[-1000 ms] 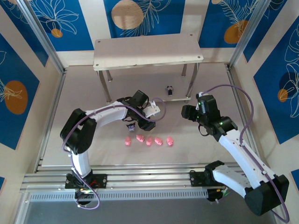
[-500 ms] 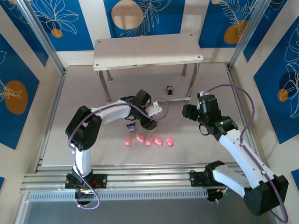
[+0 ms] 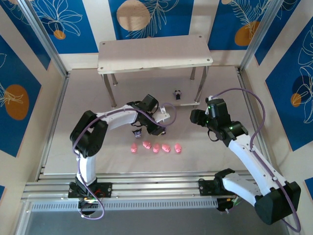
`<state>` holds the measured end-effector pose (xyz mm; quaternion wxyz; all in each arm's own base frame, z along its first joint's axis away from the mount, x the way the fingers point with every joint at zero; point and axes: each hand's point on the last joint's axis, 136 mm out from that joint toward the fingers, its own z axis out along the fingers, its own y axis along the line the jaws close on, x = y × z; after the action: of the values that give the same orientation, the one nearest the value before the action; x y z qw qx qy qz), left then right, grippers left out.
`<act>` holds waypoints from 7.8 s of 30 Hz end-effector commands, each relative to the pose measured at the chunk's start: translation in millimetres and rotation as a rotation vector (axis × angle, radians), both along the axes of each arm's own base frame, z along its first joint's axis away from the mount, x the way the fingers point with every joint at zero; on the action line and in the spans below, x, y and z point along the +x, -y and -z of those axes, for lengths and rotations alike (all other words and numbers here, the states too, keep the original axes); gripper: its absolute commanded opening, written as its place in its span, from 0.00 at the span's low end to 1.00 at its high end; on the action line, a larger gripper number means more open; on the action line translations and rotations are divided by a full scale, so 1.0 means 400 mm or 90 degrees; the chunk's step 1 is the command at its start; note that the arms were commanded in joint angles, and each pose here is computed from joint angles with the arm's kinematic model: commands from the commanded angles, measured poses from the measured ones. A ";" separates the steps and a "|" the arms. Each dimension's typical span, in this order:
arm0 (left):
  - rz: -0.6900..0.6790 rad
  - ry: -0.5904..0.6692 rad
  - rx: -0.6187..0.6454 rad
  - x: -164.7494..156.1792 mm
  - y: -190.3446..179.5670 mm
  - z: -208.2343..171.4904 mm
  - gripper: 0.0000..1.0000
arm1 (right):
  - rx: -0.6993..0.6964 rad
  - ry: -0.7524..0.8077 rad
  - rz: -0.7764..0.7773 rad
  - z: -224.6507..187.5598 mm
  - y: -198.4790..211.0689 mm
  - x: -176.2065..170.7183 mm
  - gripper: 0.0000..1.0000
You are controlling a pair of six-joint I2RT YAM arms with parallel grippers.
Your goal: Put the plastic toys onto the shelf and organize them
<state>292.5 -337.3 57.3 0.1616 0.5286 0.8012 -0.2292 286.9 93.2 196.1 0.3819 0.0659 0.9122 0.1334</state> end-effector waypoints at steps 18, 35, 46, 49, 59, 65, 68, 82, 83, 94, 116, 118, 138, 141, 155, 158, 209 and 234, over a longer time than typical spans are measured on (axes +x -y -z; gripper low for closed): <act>-0.122 0.149 0.040 0.144 -0.033 -0.186 0.05 | 0.014 -0.001 0.001 0.006 -0.003 0.001 0.66; -0.228 0.172 0.059 0.317 -0.053 -0.216 0.08 | 0.019 -0.001 -0.002 0.004 -0.006 0.004 0.66; -0.261 0.184 0.039 0.352 -0.054 -0.198 0.10 | 0.022 -0.006 -0.006 0.011 -0.012 0.009 0.66; -0.261 0.184 0.034 0.358 -0.054 -0.195 0.11 | 0.022 -0.007 -0.006 0.012 -0.013 0.011 0.66; -0.256 0.165 0.026 0.371 -0.055 -0.165 0.14 | 0.021 -0.011 -0.005 0.015 -0.014 0.015 0.66; -0.257 0.159 0.020 0.382 -0.057 -0.154 0.15 | 0.019 -0.013 -0.008 0.014 -0.017 0.019 0.66; -0.254 0.154 0.015 0.384 -0.056 -0.149 0.16 | 0.018 -0.015 -0.009 0.015 -0.018 0.022 0.66; -0.259 0.154 0.014 0.396 -0.064 -0.149 0.32 | 0.018 -0.020 -0.014 0.016 -0.027 0.035 0.66; -0.260 0.156 0.014 0.399 -0.065 -0.152 0.32 | 0.019 -0.020 -0.013 0.015 -0.027 0.035 0.66; -0.266 0.163 0.009 0.414 -0.060 -0.162 0.35 | 0.018 -0.021 -0.011 0.020 -0.025 0.034 0.66; -0.271 0.175 0.012 0.434 -0.057 -0.176 0.42 | 0.018 -0.017 -0.006 0.023 -0.018 0.034 0.66; -0.269 0.179 0.016 0.434 -0.059 -0.176 0.43 | 0.018 -0.014 -0.006 0.021 -0.017 0.035 0.66; -0.267 0.187 0.049 0.436 -0.087 -0.164 0.45 | 0.023 -0.016 -0.003 0.025 -0.018 0.035 0.66; -0.269 0.190 0.052 0.439 -0.093 -0.165 0.45 | 0.023 -0.016 -0.004 0.025 -0.018 0.035 0.66; -0.265 0.188 0.030 0.424 -0.094 -0.189 0.46 | 0.028 -0.015 -0.004 0.024 -0.021 0.037 0.66; -0.260 0.190 0.019 0.417 -0.091 -0.198 0.47 | 0.027 -0.015 -0.005 0.025 -0.021 0.037 0.66; -0.352 0.109 0.034 -0.092 -0.335 -0.130 0.55 | 0.068 0.005 -0.037 -0.031 -0.051 -0.018 0.66; -0.368 0.033 0.053 -0.044 -0.337 -0.011 0.62 | 0.056 0.009 -0.027 -0.031 -0.043 0.000 0.66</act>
<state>274.0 -198.8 66.6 0.2260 0.2907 0.9232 -0.1100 283.6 110.7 202.3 0.3753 0.0594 0.9067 0.1827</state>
